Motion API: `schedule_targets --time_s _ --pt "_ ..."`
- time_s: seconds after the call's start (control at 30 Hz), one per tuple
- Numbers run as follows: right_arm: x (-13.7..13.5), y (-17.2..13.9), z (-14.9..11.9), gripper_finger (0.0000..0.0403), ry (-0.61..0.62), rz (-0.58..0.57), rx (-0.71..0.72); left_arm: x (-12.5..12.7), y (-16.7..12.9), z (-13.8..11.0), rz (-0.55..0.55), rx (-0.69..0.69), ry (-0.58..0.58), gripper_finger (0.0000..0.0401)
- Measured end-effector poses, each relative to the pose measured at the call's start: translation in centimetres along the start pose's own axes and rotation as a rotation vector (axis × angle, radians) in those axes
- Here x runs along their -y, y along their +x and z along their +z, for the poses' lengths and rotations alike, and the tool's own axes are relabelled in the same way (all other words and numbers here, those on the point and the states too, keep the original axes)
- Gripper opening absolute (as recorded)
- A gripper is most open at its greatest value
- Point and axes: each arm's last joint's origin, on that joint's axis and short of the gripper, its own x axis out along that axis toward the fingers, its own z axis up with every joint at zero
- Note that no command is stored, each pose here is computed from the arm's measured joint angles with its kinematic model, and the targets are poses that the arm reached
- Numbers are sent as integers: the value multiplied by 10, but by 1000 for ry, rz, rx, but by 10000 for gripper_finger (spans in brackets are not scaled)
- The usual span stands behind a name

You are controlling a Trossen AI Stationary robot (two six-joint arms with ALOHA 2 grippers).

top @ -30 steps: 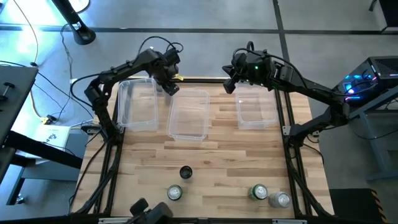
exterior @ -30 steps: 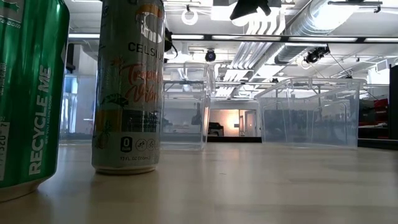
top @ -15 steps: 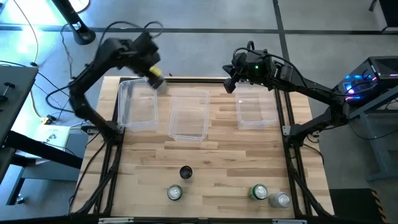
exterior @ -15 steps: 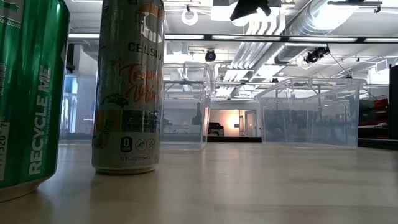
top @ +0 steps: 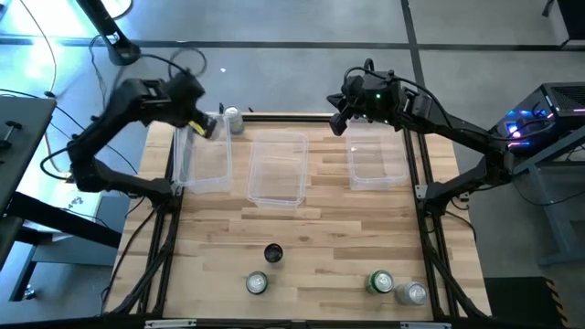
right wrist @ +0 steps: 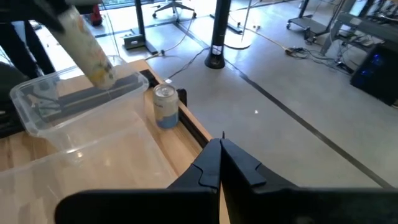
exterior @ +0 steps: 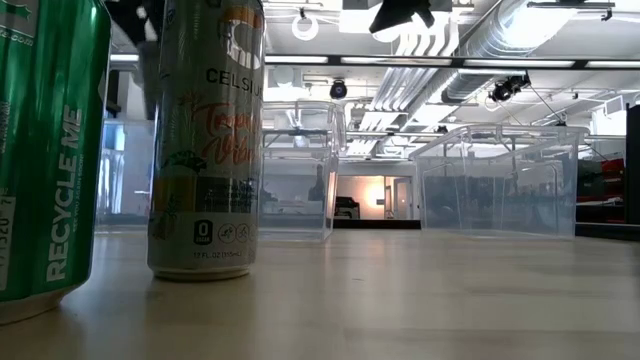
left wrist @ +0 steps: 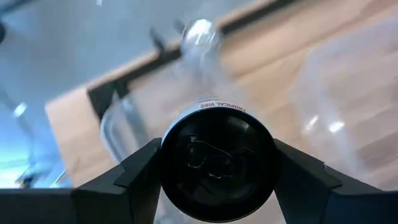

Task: Sort soda cans
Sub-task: Put the top white yellow soda can into the left transparent bin

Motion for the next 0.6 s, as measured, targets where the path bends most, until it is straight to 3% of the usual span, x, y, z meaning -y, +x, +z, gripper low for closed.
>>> schedule_targets --time_s 0.23,0.4,0.6 --pt "0 0 0 0 -1 1 1 -2 51 -12 129 -130 -39 236" --pt "0 7 -2 0 -20 -2 -16 -2 98 -20 98 -257 -42 236" --pt "-4 21 -7 0 -27 42 -51 -1 129 -17 0 -207 -65 236"
